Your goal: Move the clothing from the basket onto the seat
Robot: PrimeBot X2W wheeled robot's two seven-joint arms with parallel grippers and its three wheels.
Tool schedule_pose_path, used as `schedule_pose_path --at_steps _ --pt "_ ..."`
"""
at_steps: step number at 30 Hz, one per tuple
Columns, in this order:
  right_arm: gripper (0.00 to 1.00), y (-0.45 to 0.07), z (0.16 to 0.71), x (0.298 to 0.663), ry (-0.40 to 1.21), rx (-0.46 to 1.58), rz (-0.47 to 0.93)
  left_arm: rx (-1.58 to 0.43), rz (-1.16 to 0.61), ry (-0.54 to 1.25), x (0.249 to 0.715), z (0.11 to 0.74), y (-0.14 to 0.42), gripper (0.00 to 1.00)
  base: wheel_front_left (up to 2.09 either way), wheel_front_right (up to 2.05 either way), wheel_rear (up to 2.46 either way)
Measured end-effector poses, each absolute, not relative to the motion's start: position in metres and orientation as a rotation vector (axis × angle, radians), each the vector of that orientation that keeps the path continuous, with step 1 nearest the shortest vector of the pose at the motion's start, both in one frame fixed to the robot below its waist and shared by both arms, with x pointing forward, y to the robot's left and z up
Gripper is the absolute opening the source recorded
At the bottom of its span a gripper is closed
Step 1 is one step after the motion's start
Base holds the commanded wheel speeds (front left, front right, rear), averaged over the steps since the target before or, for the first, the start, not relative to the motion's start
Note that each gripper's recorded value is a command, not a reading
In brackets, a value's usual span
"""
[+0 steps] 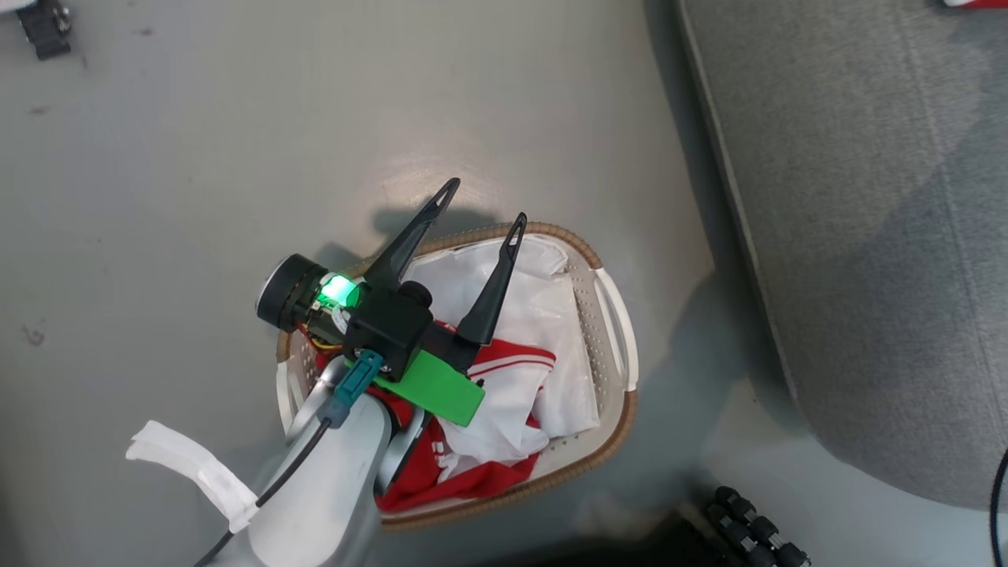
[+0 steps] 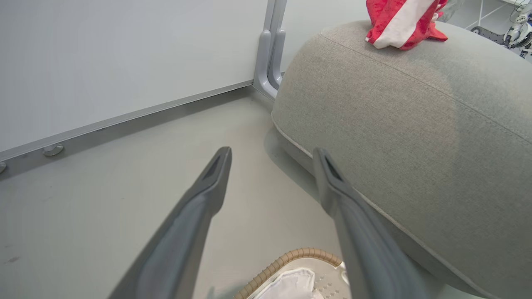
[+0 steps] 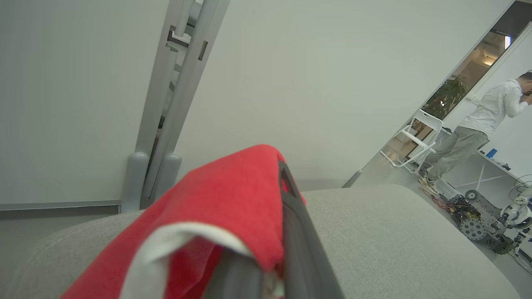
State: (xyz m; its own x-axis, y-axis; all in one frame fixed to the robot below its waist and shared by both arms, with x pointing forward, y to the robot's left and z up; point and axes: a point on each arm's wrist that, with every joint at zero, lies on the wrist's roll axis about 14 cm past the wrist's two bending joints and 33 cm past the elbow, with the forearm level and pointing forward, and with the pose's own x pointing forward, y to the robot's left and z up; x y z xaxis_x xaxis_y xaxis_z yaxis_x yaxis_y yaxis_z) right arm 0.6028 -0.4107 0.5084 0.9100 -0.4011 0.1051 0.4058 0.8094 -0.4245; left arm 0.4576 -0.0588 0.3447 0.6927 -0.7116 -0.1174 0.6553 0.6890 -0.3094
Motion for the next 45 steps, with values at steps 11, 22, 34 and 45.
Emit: schedule_pose_path --at_steps 11,22,34,45 --pt "0.32 -0.417 0.419 0.567 0.208 -0.408 -0.449 -0.243 -0.767 0.299 0.451 0.320 -0.055 1.00 0.00 0.00 0.00" --pt "1.00 -0.399 0.401 0.516 0.292 -0.381 -0.413 -0.242 -0.794 0.242 0.451 0.352 -0.065 1.00 0.00 0.00 0.00" --pt "1.00 -0.373 0.444 0.475 0.231 -0.359 -0.334 -0.264 -0.721 0.171 0.438 0.410 -0.050 1.00 0.00 0.00 0.00" --pt "1.00 -0.308 0.538 0.487 -0.030 -0.302 -0.186 -0.241 -0.543 0.068 0.422 0.464 0.005 1.00 0.00 0.00 0.00"
